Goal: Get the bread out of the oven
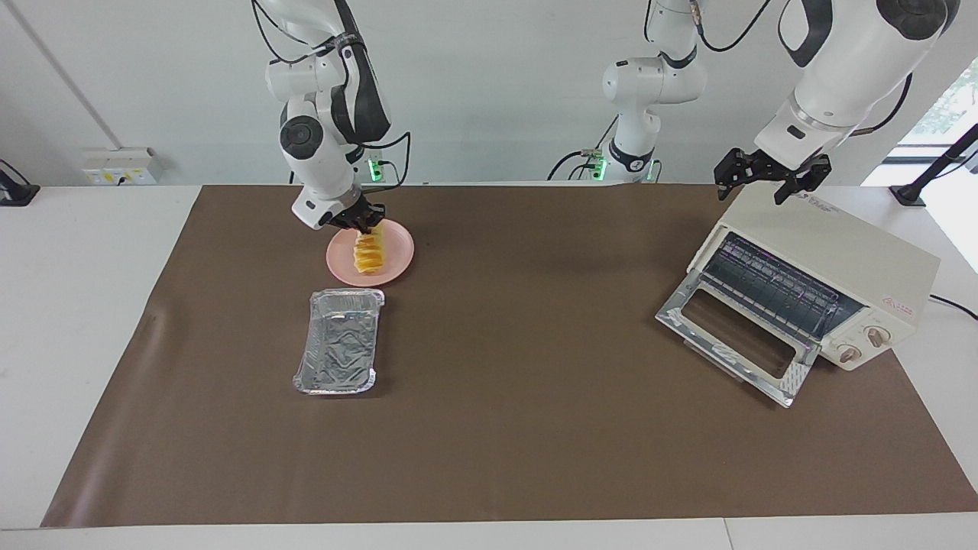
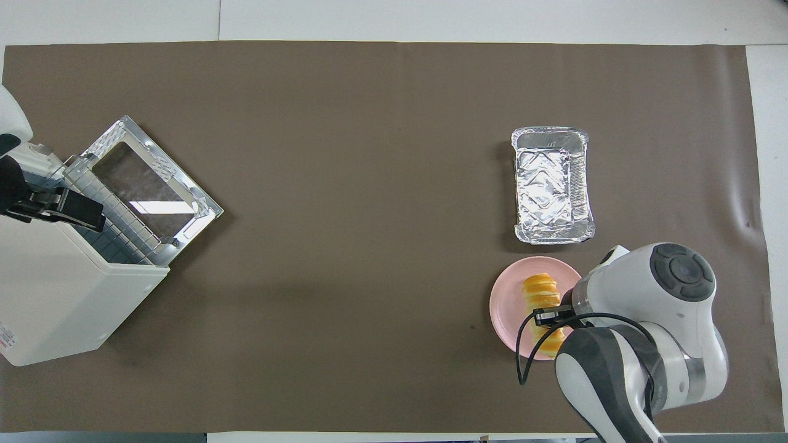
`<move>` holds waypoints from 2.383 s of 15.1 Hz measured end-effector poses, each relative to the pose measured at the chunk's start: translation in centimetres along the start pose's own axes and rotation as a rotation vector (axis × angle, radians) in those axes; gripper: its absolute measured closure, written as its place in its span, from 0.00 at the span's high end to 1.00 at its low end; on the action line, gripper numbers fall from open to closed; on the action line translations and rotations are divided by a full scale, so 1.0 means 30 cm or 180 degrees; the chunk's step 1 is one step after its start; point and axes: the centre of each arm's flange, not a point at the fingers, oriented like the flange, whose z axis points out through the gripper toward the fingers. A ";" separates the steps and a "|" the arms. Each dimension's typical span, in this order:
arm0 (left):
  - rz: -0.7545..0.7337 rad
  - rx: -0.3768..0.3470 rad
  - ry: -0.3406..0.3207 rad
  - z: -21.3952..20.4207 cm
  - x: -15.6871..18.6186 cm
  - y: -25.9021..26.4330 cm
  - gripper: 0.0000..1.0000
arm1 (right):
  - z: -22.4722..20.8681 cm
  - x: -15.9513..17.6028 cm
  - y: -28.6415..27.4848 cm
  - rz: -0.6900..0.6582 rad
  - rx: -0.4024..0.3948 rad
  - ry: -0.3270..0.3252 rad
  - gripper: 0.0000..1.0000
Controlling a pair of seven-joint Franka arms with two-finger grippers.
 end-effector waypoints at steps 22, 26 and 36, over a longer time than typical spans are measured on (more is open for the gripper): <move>0.0000 0.0000 0.0000 0.000 0.000 0.000 1.00 | -0.910 0.251 0.185 0.0236 -0.0228 0.0833 1.00; 0.0000 0.0000 0.0000 0.000 0.000 0.000 1.00 | -0.902 0.273 0.225 0.0298 -0.0227 0.0767 1.00; 0.0000 0.0000 0.0000 0.000 0.000 0.000 1.00 | -0.901 0.268 0.281 0.0395 -0.0214 0.0720 1.00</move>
